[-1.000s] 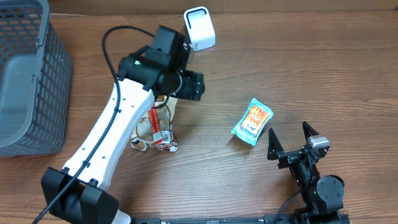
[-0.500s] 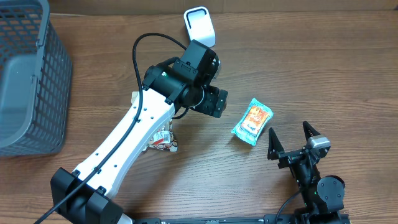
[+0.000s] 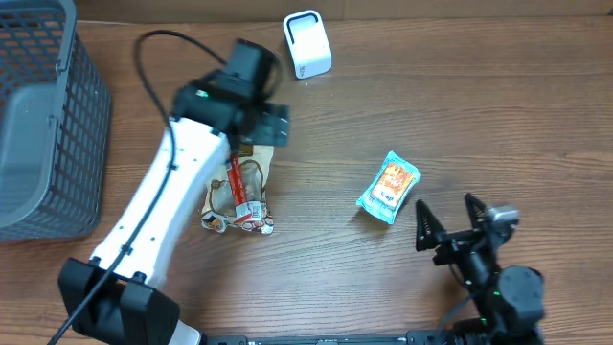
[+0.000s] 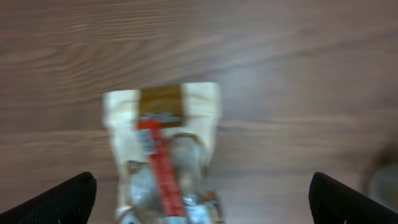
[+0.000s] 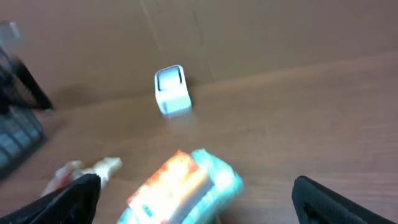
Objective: Scan the item barcode
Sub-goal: 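Raise the left gripper and pull it back beside the bag, then move the right gripper left over the wet-wipe packet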
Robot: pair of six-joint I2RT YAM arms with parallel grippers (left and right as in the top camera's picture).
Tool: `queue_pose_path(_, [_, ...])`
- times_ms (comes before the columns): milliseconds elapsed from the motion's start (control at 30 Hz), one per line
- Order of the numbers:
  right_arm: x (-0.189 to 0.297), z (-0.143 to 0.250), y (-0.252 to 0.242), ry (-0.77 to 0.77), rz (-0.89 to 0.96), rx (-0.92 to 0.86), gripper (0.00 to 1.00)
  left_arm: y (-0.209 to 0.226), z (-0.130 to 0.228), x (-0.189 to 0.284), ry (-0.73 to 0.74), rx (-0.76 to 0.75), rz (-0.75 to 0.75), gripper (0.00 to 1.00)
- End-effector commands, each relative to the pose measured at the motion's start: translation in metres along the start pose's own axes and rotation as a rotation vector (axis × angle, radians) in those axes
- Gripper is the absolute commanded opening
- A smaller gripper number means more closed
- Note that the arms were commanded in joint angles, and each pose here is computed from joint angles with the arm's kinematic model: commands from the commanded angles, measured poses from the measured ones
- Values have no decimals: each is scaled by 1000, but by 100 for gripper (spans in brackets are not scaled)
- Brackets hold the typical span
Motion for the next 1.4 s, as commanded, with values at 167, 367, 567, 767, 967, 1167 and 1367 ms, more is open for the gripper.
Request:
queue_pose_path(167, [2, -84, 49, 177, 136, -42, 100, 75, 9, 2, 29, 197, -114, 100])
queue_pose_path(367, [-38, -81, 80, 505, 27, -123, 100, 100, 16, 1, 50, 257, -140, 100])
queue_pose_path(567, [-70, -51, 93, 756, -123, -260, 65, 103, 17, 1, 51, 265, -143, 100])
queue_pose_path(767, [-92, -28, 70, 798, 104, -356, 40, 101, 17, 1, 51, 261, -142, 100])
queue_pose_path(967, [-94, -11, 68, 777, 276, -365, 33, 101, 17, 1, 50, 261, -142, 100])
queue_pose_path(1167, [-99, 9, 73, 711, 430, -301, 38, 101, 17, 1, 50, 261, -142, 100])
queue_pose_path(1367, [-110, 29, 70, 569, 602, -132, 44, 101, 17, 1, 50, 261, -142, 100])
Point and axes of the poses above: each gripper's point midway between its finger pads, its own x axis back along the fingers, its own y axis along the line the jaws close on, z = x × y, the point moved 5 cm from there along x, back along the fingers, and after that the axes turned 15 degrees about -x, right-handed, at the moved point
